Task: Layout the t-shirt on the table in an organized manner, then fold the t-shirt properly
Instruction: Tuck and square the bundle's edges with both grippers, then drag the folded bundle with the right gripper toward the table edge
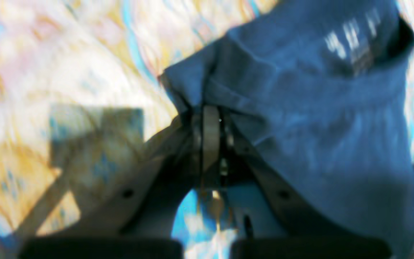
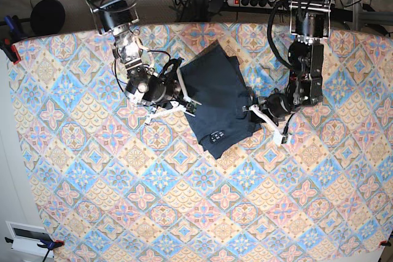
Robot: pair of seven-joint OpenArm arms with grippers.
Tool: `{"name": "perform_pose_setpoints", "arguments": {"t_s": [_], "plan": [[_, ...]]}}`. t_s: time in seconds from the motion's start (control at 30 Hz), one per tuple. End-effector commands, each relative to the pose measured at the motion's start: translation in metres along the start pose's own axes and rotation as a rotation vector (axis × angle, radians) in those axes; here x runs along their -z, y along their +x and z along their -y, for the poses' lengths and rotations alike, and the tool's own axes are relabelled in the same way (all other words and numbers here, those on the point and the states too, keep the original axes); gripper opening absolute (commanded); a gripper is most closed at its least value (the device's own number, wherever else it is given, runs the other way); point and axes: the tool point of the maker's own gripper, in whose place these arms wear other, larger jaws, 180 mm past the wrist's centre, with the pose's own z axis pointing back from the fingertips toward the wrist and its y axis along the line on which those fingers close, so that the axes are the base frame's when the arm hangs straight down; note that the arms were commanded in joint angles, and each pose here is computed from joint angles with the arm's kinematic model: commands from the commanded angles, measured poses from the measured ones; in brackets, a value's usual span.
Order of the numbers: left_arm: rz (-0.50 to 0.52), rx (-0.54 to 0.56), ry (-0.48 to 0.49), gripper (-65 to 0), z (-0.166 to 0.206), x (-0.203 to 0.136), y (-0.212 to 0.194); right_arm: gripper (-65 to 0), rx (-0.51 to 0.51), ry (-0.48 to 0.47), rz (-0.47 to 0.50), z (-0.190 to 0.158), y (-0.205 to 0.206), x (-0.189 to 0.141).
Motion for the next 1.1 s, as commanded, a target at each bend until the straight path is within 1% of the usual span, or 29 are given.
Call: {"name": "perform_pose_setpoints", "arguments": {"t_s": [0.0, 0.1, 0.2, 0.3, 0.37, 0.43, 0.53, 0.63, 0.73, 0.8, 0.87, 0.93, 1.0, 1.07], "plan": [[0.036, 0.007, 0.032, -65.0, -0.004, 0.0, 0.017, -65.0, -0.007, -0.052, 0.025, 0.016, 0.008, -0.01], [0.078, 0.003, 0.013, -65.0, 0.006, 0.004, 0.032, -65.0, -0.008, -0.047, 0.041, 0.005, 0.008, -0.015], [0.088, 0.015, -0.003, -65.0, 0.014, 0.006, 0.035, -65.0, -0.01, -0.056, 0.057, 0.004, 0.011, -0.02], [0.125, -0.006, -0.024, -65.0, 0.019, 0.003, 0.044, -65.0, -0.019, -0.08, 0.087, 0.008, 0.019, -0.028], [0.177, -0.058, -0.034, -65.0, 0.013, -0.004, 0.056, -65.0, -0.024, -0.097, 0.116, 0.01, 0.026, -0.036], [0.217, -0.124, -0.022, -65.0, -0.002, -0.011, 0.065, -65.0, -0.015, -0.123, 0.138, 0.015, 0.029, -0.044], [0.243, -0.202, 0.006, -65.0, -0.026, -0.016, 0.069, -65.0, -0.002, -0.162, 0.165, 0.025, 0.033, -0.056], [0.288, -0.278, 0.028, -65.0, -0.046, -0.027, 0.075, -65.0, 0.02, -0.118, 0.208, 0.016, 0.039, -0.057], [0.337, -0.398, 0.022, -65.0, -0.063, -0.037, 0.078, -65.0, 0.04, -0.071, 0.23, 0.003, 0.041, -0.055], [0.332, -0.48, 0.01, -65.0, -0.075, -0.044, 0.069, -65.0, 0.046, -0.054, 0.251, -0.004, 0.05, -0.054], [0.325, -0.528, -0.024, -65.0, -0.077, -0.049, 0.064, -65.0, 0.059, -0.043, 0.284, -0.008, 0.064, -0.055], [0.325, -0.546, -0.033, -65.0, -0.08, -0.058, 0.055, -65.0, 0.078, -0.026, 0.315, -0.013, 0.076, -0.056], [0.352, -0.505, -0.02, -65.0, -0.082, -0.075, 0.055, -65.0, 0.099, 0.003, 0.335, -0.021, 0.088, -0.052], [0.361, -0.467, -0.012, -65.0, -0.078, -0.086, 0.048, -65.0, 0.088, 0.03, 0.348, -0.027, 0.101, -0.048]]}}
